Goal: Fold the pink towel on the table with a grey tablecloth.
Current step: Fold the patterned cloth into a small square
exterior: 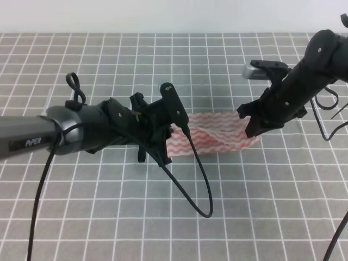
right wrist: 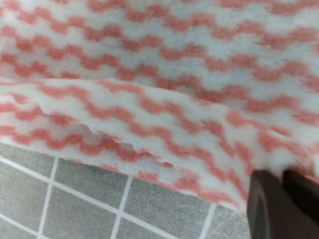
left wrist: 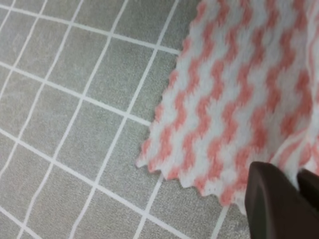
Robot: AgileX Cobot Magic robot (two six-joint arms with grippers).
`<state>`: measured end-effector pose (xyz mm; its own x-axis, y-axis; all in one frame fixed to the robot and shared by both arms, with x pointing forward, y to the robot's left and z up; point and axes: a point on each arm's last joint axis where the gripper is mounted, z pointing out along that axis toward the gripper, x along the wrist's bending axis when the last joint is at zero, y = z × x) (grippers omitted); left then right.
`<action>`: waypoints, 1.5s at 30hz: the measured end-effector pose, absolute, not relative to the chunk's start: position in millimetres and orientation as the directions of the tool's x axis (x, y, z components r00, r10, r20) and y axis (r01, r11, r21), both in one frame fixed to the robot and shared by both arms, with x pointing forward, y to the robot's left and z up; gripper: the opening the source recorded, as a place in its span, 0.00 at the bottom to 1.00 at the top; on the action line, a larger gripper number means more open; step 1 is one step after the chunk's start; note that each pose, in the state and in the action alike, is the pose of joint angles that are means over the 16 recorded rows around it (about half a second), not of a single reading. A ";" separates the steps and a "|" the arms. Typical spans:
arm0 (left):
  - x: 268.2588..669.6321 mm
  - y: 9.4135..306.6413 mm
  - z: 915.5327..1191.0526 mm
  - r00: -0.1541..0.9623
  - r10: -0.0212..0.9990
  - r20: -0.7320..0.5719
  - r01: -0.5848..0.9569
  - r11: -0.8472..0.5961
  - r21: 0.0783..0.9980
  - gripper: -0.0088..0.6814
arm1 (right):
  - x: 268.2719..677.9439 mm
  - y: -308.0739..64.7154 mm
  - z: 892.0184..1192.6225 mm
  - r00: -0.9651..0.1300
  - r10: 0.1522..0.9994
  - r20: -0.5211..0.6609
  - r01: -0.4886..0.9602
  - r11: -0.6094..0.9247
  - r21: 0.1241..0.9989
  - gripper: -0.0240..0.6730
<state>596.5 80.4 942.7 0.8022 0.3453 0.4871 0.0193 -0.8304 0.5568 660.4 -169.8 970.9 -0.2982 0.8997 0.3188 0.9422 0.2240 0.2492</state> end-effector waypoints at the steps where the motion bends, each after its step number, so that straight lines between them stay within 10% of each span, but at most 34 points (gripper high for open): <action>1: 596.5 80.4 942.9 0.802 0.345 0.487 0.019 -0.830 0.557 0.01 | 660.6 -169.6 970.2 -0.297 0.899 0.321 0.943 0.223 0.248 0.02; 18: 596.7 80.3 942.4 0.802 0.344 0.488 0.018 -0.831 0.556 0.01 | 659.5 -168.9 968.6 -0.294 0.896 0.332 0.946 0.225 0.232 0.21; 45: 596.5 80.6 944.0 0.800 0.346 0.490 0.018 -0.830 0.558 0.01 | 662.4 -169.3 969.1 -0.295 0.900 0.320 0.941 0.216 0.261 0.03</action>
